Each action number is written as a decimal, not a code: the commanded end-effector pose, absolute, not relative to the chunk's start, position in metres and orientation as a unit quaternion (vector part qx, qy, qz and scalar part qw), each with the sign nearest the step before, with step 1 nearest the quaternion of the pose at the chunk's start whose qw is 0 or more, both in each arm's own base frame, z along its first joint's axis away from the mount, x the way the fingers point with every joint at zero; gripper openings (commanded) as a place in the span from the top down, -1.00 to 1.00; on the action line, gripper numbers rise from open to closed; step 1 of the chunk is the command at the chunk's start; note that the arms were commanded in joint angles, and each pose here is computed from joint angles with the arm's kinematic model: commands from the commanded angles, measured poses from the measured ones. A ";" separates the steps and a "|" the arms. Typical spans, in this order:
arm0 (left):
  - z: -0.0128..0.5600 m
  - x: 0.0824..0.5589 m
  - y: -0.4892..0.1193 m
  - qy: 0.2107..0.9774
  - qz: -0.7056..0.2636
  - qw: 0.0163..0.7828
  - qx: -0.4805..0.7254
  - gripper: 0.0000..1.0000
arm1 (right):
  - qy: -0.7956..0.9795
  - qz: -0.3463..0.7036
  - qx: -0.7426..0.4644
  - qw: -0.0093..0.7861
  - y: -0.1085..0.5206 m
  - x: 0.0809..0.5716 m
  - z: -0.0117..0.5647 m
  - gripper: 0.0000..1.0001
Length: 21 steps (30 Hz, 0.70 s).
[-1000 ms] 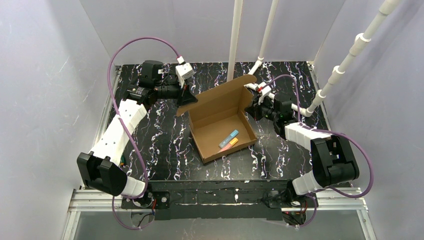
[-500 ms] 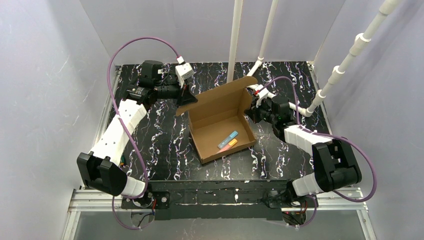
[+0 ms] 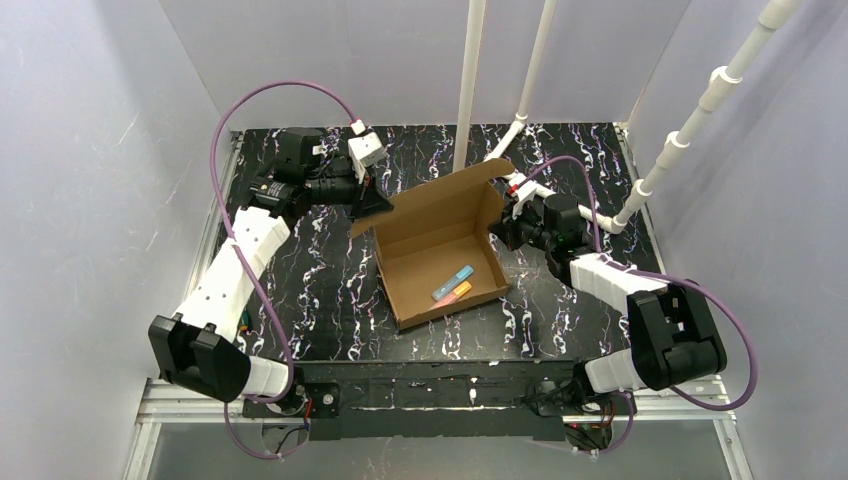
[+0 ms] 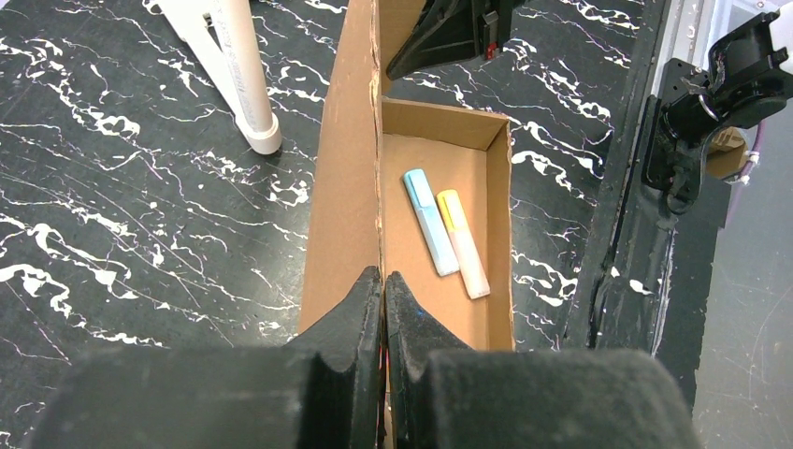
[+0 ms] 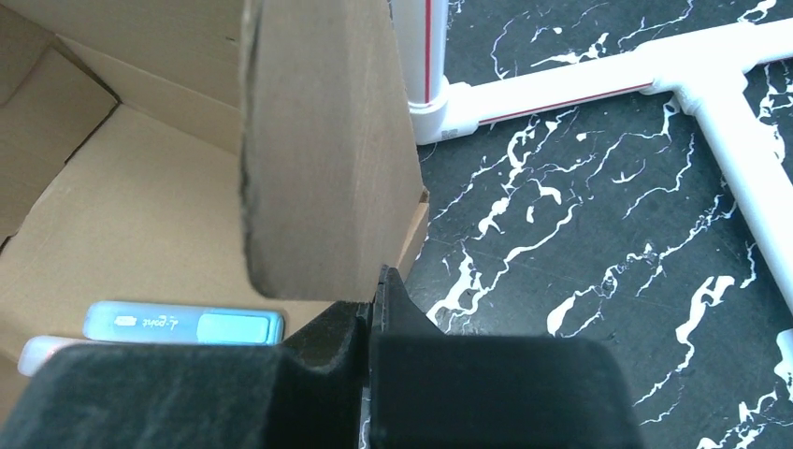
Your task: Fold the paper box
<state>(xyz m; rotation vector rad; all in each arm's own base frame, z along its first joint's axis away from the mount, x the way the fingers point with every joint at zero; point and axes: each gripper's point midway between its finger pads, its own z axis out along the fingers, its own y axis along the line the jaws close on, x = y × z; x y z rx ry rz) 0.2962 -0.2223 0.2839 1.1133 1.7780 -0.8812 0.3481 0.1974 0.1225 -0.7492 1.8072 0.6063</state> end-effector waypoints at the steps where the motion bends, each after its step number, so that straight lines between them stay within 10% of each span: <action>1: 0.274 0.284 -0.221 0.717 -0.359 0.399 0.445 1.00 | 0.758 0.326 -0.329 0.459 0.218 0.307 0.113 0.97; 21: 0.278 0.274 -0.216 0.701 -0.346 0.411 0.470 1.00 | 0.742 0.373 -0.350 0.433 0.228 0.283 0.111 0.72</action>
